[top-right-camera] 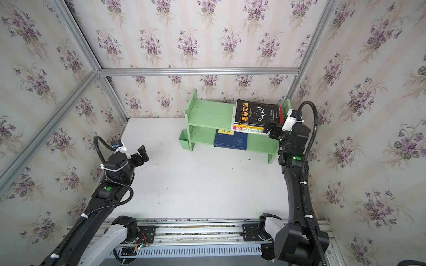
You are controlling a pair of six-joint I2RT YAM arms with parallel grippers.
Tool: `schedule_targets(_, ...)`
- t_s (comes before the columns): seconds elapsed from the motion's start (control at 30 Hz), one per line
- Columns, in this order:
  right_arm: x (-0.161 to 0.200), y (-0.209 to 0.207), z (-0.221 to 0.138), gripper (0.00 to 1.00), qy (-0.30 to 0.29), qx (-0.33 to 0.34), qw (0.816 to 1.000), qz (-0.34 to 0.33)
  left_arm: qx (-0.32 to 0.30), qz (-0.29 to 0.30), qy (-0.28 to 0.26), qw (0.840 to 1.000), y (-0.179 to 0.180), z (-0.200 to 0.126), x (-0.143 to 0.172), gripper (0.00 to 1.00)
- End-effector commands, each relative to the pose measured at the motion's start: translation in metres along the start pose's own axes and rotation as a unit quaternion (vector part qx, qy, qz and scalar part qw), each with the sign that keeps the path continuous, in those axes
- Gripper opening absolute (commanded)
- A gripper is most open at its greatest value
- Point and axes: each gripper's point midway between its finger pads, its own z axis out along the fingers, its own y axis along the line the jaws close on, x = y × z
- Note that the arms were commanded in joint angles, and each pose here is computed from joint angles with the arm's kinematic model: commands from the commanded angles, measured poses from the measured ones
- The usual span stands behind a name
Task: Stacking books/files
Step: Move the bookshelf to the top-right of the table.
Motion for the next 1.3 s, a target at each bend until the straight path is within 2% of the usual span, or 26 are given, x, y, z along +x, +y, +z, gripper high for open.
schedule_targets(0.0,0.117,-0.058,-0.017,1.0,0.198,0.145,0.968,0.051,-0.035,0.033,-0.088,0.995,0.009,0.006,-0.022,1.0)
schedule_targets(0.27,0.088,-0.042,0.0,1.0,0.18,0.103,0.977,0.045,-0.033,0.042,-0.085,0.995,0.004,0.022,-0.014,1.0)
schedule_targets(0.47,0.057,-0.012,0.014,1.0,0.166,0.033,0.984,0.063,-0.033,0.021,-0.08,0.996,0.005,0.025,-0.006,1.0)
schedule_targets(0.73,0.018,0.012,0.011,1.0,0.14,-0.009,0.987,0.082,-0.034,0.004,-0.087,0.996,0.009,0.023,-0.004,1.0)
schedule_targets(1.1,-0.03,0.028,-0.005,1.0,0.093,-0.025,0.993,0.071,-0.021,-0.001,-0.09,0.996,0.006,0.024,-0.01,1.0)
schedule_targets(1.27,-0.041,0.02,-0.002,1.0,0.091,0.002,0.994,0.062,-0.014,-0.004,-0.092,0.996,0.003,0.025,-0.011,1.0)
